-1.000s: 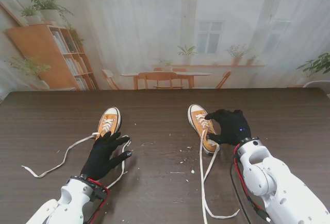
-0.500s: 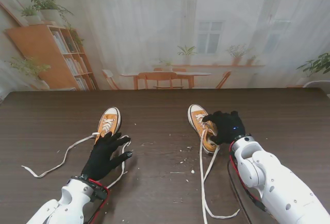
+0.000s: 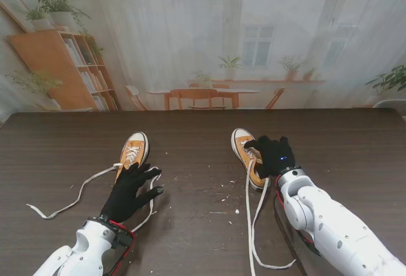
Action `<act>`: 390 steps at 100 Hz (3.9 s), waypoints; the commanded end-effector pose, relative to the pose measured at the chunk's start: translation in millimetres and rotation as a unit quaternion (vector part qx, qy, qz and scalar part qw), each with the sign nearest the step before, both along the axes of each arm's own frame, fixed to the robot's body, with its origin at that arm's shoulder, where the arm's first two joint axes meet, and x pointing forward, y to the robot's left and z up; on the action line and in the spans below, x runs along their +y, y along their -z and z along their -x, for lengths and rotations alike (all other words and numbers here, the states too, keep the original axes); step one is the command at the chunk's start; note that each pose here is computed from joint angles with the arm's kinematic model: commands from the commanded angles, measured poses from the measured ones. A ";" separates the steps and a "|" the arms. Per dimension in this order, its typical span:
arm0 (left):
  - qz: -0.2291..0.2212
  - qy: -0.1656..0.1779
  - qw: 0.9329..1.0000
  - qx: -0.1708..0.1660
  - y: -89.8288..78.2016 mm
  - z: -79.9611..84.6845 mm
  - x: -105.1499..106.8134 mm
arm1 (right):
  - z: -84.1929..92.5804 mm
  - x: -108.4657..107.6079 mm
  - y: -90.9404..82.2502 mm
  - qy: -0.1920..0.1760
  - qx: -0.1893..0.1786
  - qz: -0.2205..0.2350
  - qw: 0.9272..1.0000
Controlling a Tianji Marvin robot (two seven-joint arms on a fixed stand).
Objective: Tie the shoelaces into a bow on the shoes
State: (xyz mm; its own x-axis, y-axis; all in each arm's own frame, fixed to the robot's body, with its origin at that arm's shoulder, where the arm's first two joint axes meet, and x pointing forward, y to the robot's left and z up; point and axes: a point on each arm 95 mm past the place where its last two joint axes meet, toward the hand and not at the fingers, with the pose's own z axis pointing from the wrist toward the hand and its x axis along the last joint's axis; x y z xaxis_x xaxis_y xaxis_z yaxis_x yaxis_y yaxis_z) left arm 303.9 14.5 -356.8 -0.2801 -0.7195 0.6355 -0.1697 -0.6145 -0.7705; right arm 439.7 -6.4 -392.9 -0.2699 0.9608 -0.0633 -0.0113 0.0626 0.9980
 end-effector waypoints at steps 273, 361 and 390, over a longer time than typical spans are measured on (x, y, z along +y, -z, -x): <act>0.007 0.025 1.000 -0.017 -9.2 11.3 -9.9 | 87.8 98.9 -19.2 -0.012 -0.048 -0.219 0.974; -0.013 0.014 1.000 0.000 0.7 -1.8 -11.4 | 114.4 48.5 -18.2 0.115 0.082 -0.275 0.951; -0.008 0.012 1.000 -0.006 -1.3 0.1 -8.9 | 105.2 65.0 -11.9 0.130 0.120 -0.252 0.951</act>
